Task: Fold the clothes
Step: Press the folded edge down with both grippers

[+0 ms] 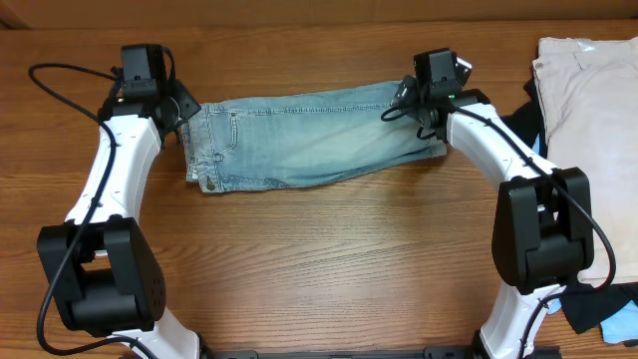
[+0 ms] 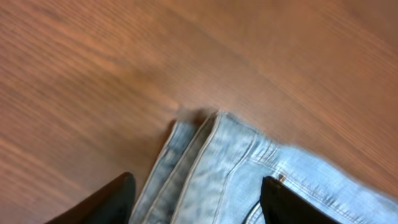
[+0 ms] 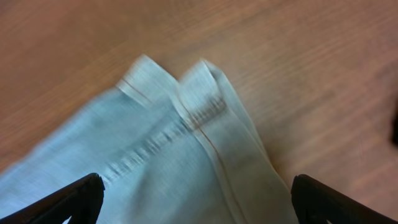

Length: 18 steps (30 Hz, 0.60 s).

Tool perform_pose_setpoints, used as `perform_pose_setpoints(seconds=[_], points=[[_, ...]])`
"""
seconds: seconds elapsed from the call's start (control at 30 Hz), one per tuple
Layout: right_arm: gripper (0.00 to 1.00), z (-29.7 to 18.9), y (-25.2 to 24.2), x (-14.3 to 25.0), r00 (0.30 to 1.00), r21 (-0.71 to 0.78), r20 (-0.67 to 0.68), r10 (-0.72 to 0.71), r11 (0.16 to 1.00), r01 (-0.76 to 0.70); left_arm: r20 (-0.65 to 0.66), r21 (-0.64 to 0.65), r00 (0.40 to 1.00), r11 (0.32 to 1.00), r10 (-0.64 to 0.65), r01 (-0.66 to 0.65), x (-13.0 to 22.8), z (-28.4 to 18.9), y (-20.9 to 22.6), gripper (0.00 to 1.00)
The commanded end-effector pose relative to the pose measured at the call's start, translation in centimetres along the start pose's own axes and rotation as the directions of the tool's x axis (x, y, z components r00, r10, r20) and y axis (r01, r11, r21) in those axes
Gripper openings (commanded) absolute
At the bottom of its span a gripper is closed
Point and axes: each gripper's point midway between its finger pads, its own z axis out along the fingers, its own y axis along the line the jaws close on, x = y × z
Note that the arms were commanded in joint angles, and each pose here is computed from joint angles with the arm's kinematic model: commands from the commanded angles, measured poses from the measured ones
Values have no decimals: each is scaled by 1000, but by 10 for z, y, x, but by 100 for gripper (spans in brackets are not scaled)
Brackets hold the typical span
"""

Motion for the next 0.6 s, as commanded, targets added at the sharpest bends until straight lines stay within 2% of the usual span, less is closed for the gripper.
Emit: perform_pose_setpoints(seconds=[0.0,0.13,0.3,0.47,0.57], points=[[100,-30,7,-16,997,-50,14,-74,996,75,-34,9,993,994,111,-110,5,-21,0,81],[100,-43,12,1,985,-112,-69,-158,982,150,-158,-3,974,986,163,-165,33,-28,11,93],[100,-50,17,35,945,-211,-204,-257,954,214,-301,-1,923,968,239,-251,72,-7,26,93],[100,-52,9,47,919,-204,-250,-306,944,259,-315,13,904,953,290,-302,82,24,32,94],[100,-53,5,52,910,-198,-272,-313,944,265,-325,79,868,925,376,-371,89,45,28,94]])
